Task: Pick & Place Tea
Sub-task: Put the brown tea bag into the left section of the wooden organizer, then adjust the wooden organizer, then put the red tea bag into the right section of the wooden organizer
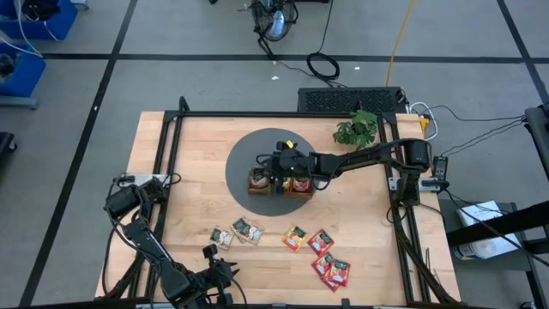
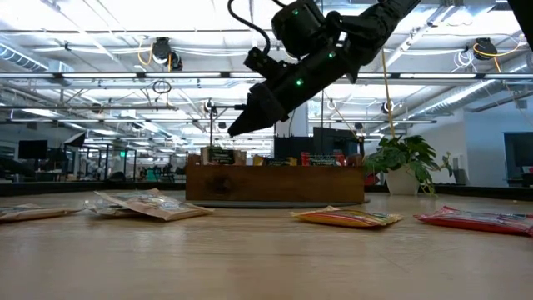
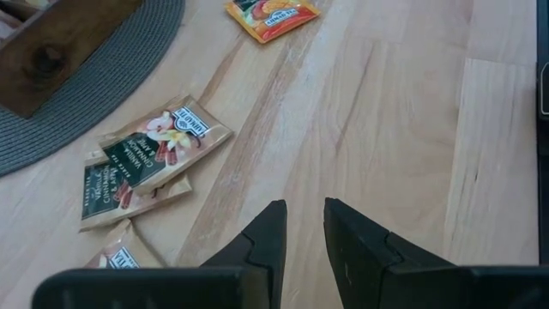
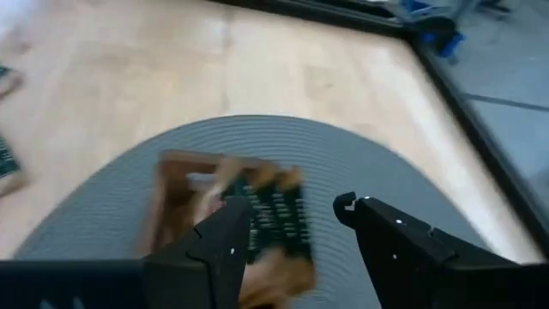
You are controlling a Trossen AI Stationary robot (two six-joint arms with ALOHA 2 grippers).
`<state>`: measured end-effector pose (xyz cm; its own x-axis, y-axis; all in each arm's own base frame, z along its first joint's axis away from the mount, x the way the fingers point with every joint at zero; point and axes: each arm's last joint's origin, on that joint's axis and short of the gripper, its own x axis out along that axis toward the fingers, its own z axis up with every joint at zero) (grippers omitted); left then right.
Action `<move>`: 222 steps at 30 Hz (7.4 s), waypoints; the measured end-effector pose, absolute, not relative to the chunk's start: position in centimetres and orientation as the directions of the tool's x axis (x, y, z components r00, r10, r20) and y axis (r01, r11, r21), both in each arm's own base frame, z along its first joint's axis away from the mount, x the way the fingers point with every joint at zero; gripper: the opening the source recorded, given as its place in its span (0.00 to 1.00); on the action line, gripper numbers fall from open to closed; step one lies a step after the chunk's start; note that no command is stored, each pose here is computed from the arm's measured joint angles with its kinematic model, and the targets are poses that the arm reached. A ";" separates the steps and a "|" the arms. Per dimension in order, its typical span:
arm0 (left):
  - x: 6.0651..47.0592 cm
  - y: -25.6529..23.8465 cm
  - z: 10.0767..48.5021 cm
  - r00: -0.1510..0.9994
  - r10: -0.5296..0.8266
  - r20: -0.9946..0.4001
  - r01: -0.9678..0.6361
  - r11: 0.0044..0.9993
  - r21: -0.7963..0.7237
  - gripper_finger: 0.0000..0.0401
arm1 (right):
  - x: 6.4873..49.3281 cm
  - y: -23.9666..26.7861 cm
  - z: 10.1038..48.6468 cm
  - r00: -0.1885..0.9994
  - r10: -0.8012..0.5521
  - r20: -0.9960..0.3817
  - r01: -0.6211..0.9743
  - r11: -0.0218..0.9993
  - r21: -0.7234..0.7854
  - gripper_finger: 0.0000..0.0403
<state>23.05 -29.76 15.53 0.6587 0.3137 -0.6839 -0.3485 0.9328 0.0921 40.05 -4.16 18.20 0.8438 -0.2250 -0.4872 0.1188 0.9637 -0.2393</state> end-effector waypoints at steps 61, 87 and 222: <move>23.2 -29.8 15.5 0.668 0.311 -0.676 -0.334 0.937 0.101 0.22 | 42.8 -3.6 13.8 0.903 0.073 -0.423 -0.084 0.996 -0.007 0.00; 23.2 -29.8 15.5 0.667 0.310 -0.677 -0.338 0.936 0.095 0.22 | 42.5 -4.6 13.7 0.870 -0.117 -0.478 0.067 0.990 -0.121 0.00; 24.8 -12.9 21.2 0.826 0.249 -0.505 -0.288 0.958 0.001 0.22 | 24.4 4.6 13.0 0.914 0.029 -0.405 -0.076 0.992 -0.101 0.00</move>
